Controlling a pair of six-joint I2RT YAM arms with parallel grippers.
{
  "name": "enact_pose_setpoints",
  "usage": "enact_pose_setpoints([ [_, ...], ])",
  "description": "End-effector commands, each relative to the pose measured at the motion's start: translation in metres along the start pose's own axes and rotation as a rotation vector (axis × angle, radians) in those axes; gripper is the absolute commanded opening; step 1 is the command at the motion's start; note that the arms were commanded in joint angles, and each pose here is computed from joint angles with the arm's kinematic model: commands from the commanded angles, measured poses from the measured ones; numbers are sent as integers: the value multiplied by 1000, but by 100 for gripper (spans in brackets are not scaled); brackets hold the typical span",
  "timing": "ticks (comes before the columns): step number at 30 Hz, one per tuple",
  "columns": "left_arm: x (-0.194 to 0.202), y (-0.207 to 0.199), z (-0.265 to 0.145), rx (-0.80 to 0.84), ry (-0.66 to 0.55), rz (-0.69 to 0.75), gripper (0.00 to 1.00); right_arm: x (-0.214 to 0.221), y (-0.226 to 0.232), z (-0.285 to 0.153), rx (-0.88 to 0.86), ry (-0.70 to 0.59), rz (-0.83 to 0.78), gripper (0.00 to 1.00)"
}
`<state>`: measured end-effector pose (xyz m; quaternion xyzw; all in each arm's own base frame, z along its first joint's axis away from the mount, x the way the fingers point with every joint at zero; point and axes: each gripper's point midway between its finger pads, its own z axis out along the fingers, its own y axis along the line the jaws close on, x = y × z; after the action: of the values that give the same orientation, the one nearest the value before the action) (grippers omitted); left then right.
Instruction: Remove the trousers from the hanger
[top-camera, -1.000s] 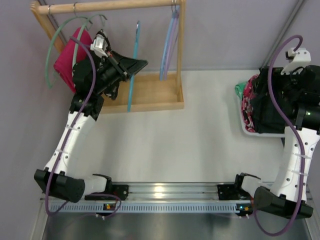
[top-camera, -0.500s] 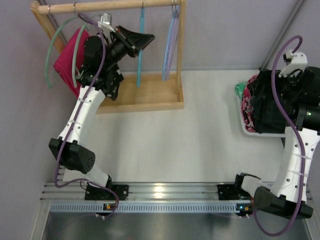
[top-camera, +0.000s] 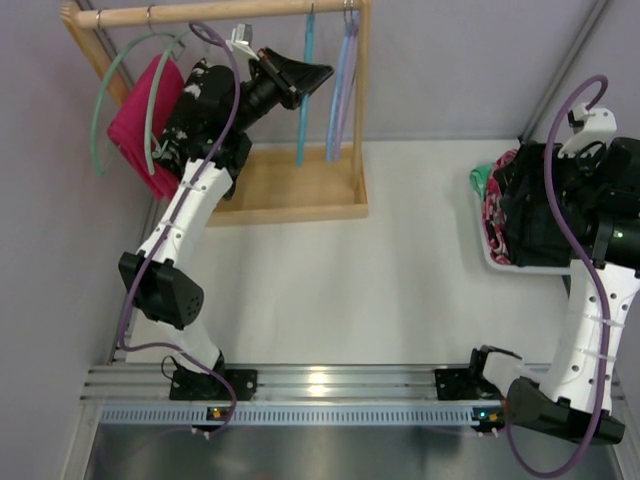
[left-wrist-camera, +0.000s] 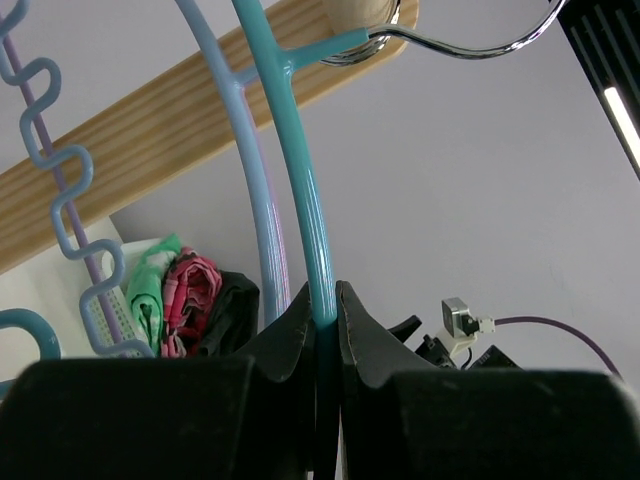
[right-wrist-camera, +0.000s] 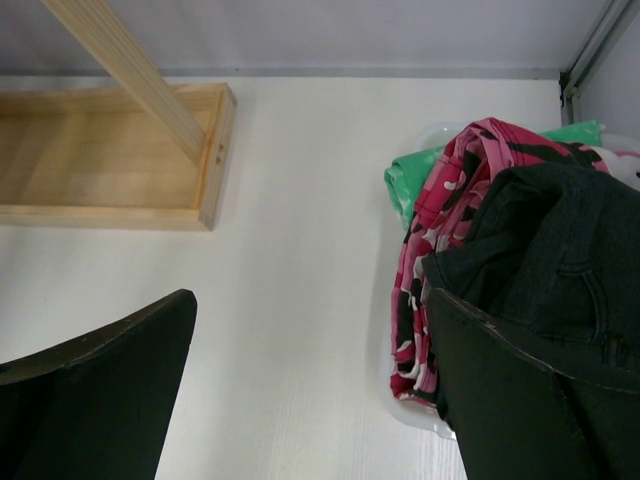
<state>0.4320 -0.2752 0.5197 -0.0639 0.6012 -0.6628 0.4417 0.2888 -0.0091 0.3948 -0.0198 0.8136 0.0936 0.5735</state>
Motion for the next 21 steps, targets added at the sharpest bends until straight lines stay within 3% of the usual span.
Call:
enact_pose_setpoints([
  [1,-11,-50,3,144,-60,109,0,-2,1,-7,4,-24,10,99],
  [17,2,-17,30,89,-70,89,1,5,1,-9,16,-16,22,99],
  [20,2,-21,28,91,-73,98,11,6,2,-9,8,-15,24,99],
  [21,2,-21,27,91,-72,100,20,5,2,-9,8,-16,23,99],
])
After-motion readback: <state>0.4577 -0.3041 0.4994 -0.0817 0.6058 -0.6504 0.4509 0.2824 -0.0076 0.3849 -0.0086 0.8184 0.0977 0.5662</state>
